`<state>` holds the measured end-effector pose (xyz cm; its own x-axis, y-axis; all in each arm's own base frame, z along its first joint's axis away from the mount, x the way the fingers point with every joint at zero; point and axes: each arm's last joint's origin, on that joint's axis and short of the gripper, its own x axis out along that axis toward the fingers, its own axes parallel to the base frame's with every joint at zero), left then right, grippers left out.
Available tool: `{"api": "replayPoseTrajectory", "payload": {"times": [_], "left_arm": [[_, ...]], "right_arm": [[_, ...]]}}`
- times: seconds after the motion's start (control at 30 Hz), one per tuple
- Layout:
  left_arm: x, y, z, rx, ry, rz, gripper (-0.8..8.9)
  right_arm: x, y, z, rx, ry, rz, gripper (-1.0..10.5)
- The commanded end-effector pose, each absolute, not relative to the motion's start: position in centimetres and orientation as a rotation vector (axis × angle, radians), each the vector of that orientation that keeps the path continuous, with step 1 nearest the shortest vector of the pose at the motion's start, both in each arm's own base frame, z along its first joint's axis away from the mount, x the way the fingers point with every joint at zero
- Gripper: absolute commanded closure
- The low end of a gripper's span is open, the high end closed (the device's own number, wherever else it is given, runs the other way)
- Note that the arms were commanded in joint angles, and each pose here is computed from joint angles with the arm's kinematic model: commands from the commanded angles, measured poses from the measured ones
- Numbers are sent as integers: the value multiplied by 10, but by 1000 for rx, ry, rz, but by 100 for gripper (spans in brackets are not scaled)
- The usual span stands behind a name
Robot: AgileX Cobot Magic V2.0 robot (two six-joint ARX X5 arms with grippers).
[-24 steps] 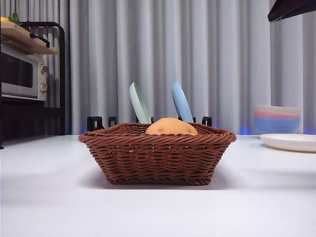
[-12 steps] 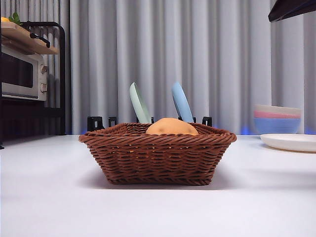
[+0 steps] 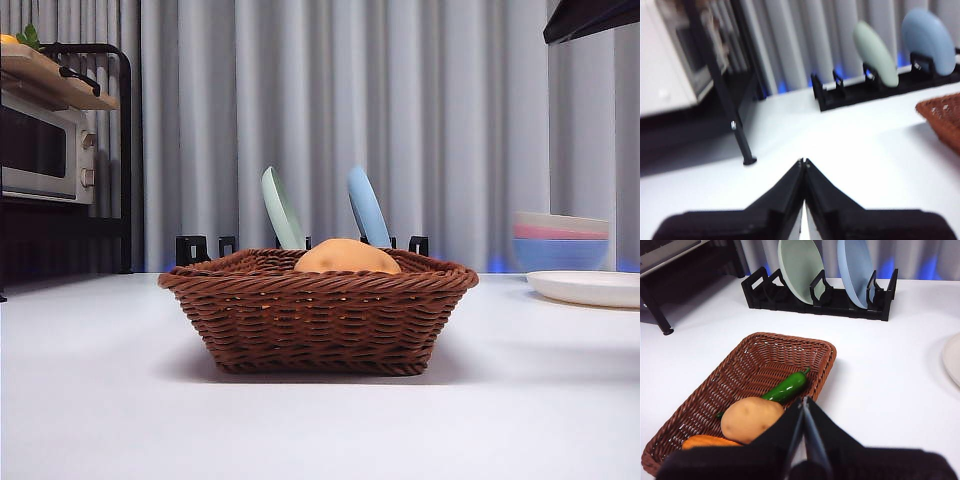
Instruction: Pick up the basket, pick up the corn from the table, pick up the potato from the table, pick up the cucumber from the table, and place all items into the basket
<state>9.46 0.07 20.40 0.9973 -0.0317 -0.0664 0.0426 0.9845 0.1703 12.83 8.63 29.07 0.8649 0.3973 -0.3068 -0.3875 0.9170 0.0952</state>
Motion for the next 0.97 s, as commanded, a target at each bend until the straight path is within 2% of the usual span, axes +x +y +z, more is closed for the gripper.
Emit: {"api": "replayPoseTrajectory", "payload": {"times": [0.03,0.4,0.67,0.97], "left_arm": [[95,2,191,128,68,-28,817],[97,5,152,68,125,9,817],[96,8,146,74,189,36,817],[96,10,147,29,180,60,816]], "right_arm": [[129,86,290,41,328,404,945],[129,86,290,41,328,404,945],[129,86,290,41,328,404,945],[129,86,290,41,328,404,945]]}}
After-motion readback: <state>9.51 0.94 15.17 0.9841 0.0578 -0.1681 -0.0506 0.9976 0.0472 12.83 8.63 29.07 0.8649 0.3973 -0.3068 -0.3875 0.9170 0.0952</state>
